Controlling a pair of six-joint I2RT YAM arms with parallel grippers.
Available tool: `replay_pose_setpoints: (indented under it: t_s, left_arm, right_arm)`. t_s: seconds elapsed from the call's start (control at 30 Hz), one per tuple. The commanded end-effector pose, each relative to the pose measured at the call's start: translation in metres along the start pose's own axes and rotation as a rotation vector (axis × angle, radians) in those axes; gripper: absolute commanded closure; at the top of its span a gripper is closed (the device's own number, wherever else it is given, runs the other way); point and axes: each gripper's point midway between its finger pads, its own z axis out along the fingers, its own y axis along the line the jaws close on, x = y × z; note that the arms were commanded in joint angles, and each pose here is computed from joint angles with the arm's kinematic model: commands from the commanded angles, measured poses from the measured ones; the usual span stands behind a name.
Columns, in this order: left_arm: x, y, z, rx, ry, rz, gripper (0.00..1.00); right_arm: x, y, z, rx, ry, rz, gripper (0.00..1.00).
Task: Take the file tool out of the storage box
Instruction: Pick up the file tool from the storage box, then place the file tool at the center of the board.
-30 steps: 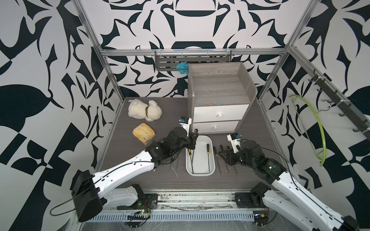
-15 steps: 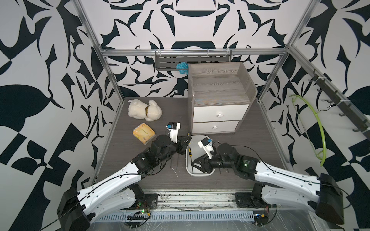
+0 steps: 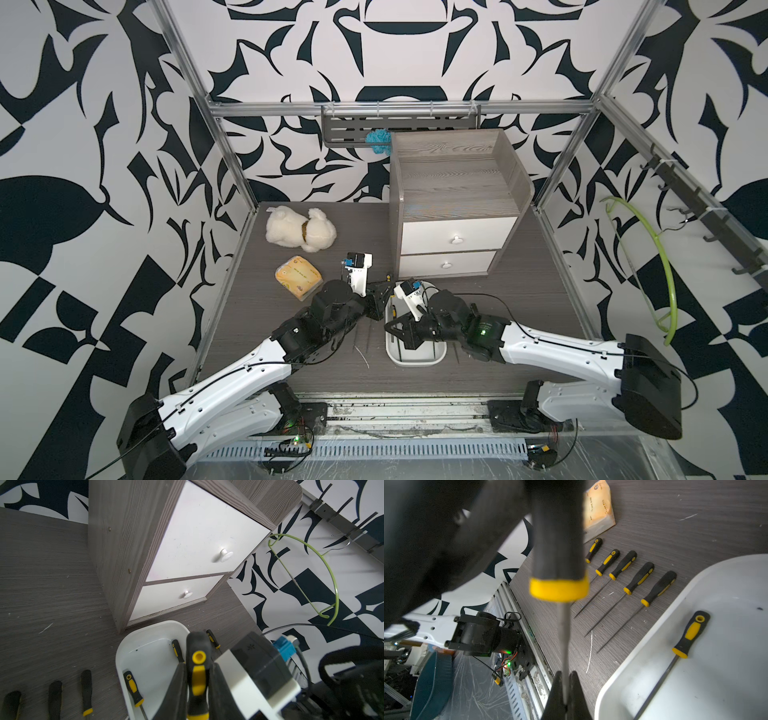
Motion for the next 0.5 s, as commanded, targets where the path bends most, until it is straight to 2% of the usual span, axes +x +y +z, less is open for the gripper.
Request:
replay_pose_setpoints:
  t_s: [0.0, 0.1, 0.13, 0.17, 0.2, 0.33, 0.47]
  left_arm:
    - [0.001, -0.003, -0.001, 0.017, 0.004, -0.001, 0.9]
    - [-0.001, 0.001, -0.004, -0.005, -0.004, 0.0, 0.24]
    - [-0.002, 0.003, -0.006, -0.019, -0.009, -0.002, 0.12]
    - [-0.002, 0.006, -0.008, -0.031, -0.013, -0.002, 0.04]
    - [-0.003, 0.009, -0.01, -0.047, -0.017, -0.003, 0.01]
    - [-0.003, 0.011, -0.014, -0.057, -0.021, -0.015, 0.0]
    - [0.0, 0.006, -0.011, -0.039, 0.009, -0.032, 0.0]
  right_arm:
    - [-0.024, 0.014, -0.005, -0.018, -0.071, -0.031, 1.0]
    - [-0.016, -0.006, -0.017, 0.114, -0.033, -0.006, 1.0]
    - [-0.012, -0.017, -0.026, 0.185, -0.017, 0.009, 1.0]
    - [-0.007, -0.026, -0.036, 0.249, 0.0, 0.025, 1.0]
    - [-0.001, -0.04, -0.052, 0.348, 0.027, 0.032, 1.0]
    - [0.026, -0.091, -0.133, 0.76, 0.173, 0.038, 1.0]
    - [0.059, -0.129, -0.191, 1.005, 0.382, 0.124, 1.0]
